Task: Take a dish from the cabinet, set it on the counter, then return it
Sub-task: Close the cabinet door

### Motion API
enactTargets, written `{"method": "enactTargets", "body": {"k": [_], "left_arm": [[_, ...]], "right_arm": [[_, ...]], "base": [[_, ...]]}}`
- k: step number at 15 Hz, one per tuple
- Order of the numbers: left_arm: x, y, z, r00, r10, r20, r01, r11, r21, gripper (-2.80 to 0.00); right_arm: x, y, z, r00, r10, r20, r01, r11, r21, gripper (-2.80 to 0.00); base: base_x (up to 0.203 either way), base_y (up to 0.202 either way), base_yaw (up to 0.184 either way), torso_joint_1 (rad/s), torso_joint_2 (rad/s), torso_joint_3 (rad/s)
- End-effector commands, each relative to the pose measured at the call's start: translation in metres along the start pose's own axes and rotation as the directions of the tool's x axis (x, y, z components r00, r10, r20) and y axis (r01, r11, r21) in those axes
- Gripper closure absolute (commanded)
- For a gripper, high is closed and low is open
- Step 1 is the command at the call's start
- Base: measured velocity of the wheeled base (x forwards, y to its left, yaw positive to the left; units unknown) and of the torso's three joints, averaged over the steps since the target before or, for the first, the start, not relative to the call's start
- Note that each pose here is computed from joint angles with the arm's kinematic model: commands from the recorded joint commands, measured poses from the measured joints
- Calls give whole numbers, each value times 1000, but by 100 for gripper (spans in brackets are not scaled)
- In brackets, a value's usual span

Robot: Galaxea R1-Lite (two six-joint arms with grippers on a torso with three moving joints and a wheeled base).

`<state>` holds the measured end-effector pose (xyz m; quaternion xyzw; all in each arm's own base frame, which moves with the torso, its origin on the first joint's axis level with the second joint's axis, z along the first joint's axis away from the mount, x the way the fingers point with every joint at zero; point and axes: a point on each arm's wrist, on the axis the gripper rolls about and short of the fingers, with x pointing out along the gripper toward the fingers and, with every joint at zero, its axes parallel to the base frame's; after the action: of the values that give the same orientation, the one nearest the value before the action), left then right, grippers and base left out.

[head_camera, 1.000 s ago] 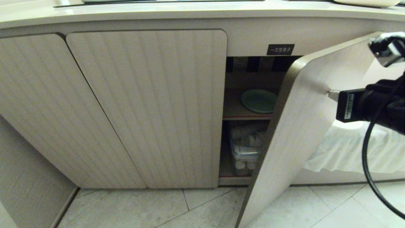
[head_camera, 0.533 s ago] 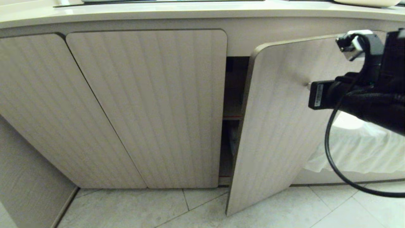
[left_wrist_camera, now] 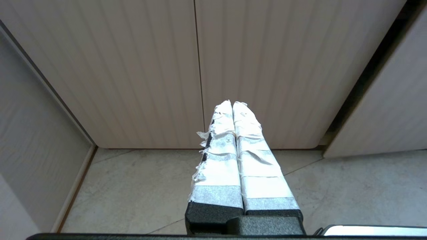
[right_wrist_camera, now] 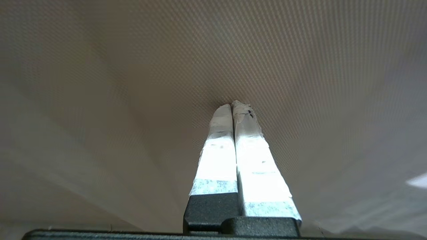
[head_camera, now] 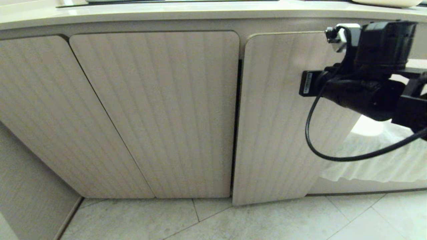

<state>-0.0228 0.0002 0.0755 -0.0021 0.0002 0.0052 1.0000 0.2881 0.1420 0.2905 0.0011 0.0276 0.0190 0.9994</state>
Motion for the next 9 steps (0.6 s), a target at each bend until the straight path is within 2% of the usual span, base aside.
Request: {"method": "enactTargets", "body": {"k": [1,9], "left_arm": [[0,0,0,1000,0,0,0,1000,0,0],[0,0,0,1000,0,0,0,1000,0,0]], "right_arm": [[18,8,-8,1000,-2,14,2,1000,6,0],[32,15,-13,996,-11,88,8,1000,31,0]], "base": [[0,0,0,0,0,0],[0,0,0,0,0,0]]}}
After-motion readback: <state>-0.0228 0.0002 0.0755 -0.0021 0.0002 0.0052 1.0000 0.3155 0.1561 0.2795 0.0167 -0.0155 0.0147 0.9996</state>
